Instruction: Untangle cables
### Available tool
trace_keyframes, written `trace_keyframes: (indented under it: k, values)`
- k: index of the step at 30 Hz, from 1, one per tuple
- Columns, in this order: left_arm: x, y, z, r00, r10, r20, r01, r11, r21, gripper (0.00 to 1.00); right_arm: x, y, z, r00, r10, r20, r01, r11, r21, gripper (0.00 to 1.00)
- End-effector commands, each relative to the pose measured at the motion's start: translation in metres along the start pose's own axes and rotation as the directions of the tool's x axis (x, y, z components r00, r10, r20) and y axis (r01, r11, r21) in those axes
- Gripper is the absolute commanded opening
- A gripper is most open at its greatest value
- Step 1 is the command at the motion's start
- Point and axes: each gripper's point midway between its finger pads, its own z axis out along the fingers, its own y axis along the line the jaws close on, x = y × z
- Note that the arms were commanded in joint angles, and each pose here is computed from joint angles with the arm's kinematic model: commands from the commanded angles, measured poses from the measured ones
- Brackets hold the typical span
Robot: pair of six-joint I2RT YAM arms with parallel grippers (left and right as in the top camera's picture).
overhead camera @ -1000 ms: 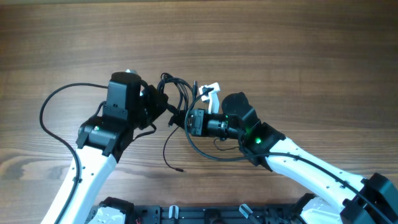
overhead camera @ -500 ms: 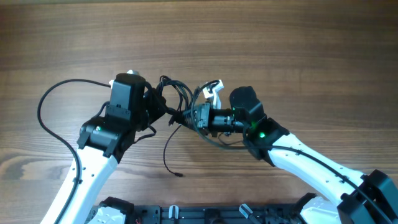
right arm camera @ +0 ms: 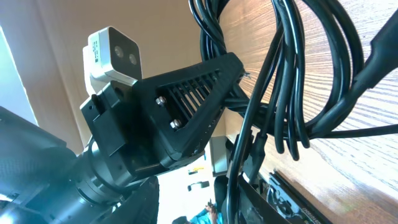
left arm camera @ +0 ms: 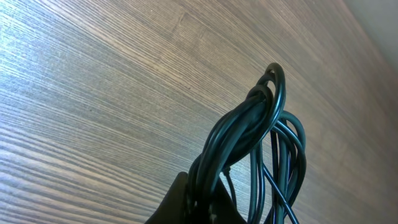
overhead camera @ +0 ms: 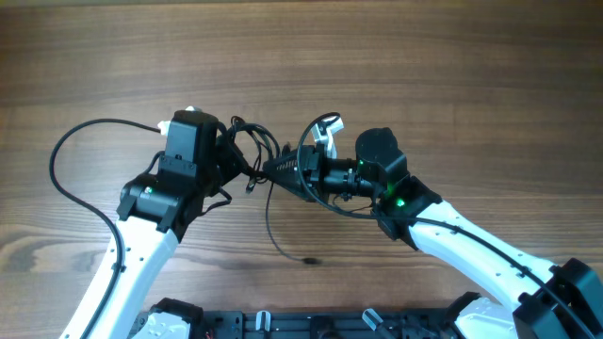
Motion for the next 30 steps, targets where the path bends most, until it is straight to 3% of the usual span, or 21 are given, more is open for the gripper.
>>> trace_keyframes:
  k: [1,5,12,17,22,27,30]
  values:
    - [0.002,-0.003,0.003,1.0,0.018,-0.012,-0.018,1.0,0.021,0.04,0.0,0.009,-0.002,0.995,-0.096,0.001,0.096,0.995,-0.01,0.4]
    - [0.012,-0.015,0.002,0.997,0.038,-0.072,-0.032,0.995,0.093,0.04,-0.013,0.008,-0.003,0.987,-0.14,0.077,0.14,0.99,0.009,0.26]
    - [0.038,-0.042,-0.007,0.951,0.264,-0.161,-0.211,0.935,0.285,0.04,-0.041,-0.01,-0.008,0.959,-0.164,0.229,0.142,0.984,0.108,0.09]
    - [0.056,-0.076,-0.025,0.898,0.402,-0.179,-0.263,0.817,0.513,0.04,-0.05,-0.031,-0.013,0.945,-0.177,0.276,0.123,0.971,0.203,0.09]
    - [0.07,-0.088,-0.039,0.867,0.453,-0.207,-0.245,0.749,0.615,0.04,-0.054,-0.038,-0.016,0.938,-0.178,0.296,0.11,0.966,0.235,0.11]
    - [0.071,-0.09,-0.041,0.864,0.458,-0.211,-0.238,0.74,0.629,0.04,-0.054,-0.039,-0.016,0.932,-0.226,0.283,0.156,0.956,0.25,0.18]
    - [0.063,-0.084,-0.033,0.879,0.44,-0.185,-0.266,0.773,0.576,0.04,-0.051,-0.044,-0.017,0.924,-0.292,0.246,0.218,0.933,0.286,0.25]
